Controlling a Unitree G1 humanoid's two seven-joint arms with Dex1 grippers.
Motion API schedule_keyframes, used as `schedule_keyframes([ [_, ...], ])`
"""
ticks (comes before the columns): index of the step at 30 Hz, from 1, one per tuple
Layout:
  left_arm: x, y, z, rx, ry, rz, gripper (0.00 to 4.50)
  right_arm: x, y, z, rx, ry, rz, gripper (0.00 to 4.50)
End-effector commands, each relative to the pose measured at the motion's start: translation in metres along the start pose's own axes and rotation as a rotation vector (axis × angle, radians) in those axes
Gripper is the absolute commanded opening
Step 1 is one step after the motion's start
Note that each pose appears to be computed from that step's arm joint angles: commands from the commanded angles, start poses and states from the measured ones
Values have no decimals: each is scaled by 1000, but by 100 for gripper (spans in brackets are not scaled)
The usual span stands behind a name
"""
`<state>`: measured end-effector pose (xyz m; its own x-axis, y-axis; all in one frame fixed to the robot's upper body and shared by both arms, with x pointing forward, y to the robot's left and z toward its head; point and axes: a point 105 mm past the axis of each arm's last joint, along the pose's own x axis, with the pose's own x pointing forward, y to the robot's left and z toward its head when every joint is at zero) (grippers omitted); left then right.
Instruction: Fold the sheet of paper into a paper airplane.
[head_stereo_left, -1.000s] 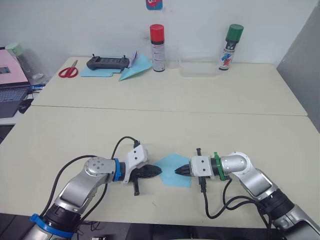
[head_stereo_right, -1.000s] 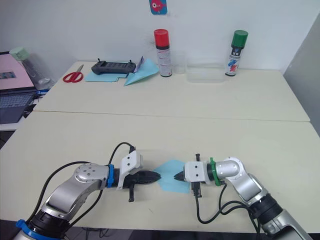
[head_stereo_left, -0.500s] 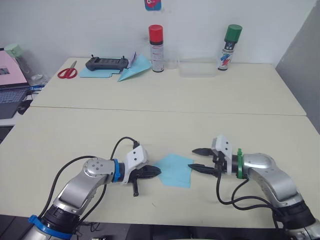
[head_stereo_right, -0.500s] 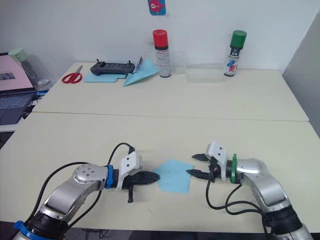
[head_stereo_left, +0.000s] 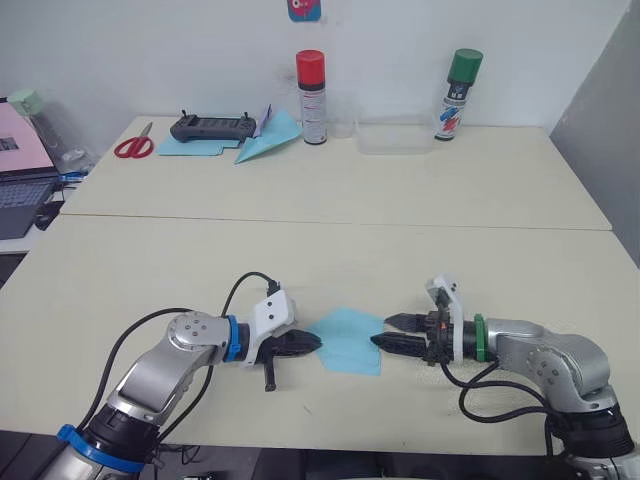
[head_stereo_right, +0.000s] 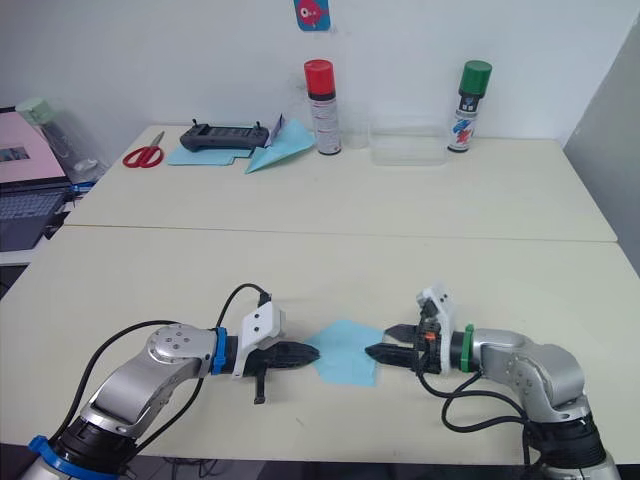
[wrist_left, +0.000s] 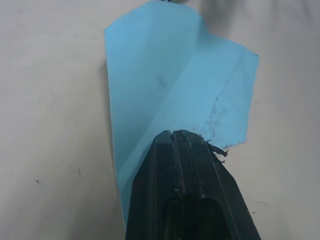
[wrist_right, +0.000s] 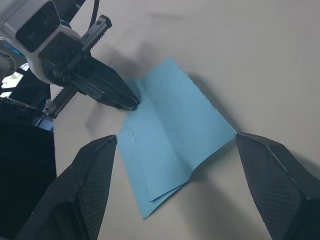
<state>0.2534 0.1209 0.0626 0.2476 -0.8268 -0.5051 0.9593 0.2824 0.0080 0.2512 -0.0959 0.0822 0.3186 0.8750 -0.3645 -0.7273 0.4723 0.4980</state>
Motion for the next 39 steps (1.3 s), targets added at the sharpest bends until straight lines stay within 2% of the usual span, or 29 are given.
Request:
schedule_keyframes([
  [1, -2, -1, -27, -68, 102, 15, 0, -1, 7, -1, 8, 25, 20, 390],
  [23, -6, -2, -28, -71, 106, 30, 0, -5, 10, -4, 93, 48, 46, 390],
  [32, -5, 0, -26, -67, 104, 27, 0, 16, 11, 6, 108, -29, 51, 390],
  [39, -4, 1, -25, -62, 102, 21, 0, 39, 7, 23, -28, -125, 46, 390],
])
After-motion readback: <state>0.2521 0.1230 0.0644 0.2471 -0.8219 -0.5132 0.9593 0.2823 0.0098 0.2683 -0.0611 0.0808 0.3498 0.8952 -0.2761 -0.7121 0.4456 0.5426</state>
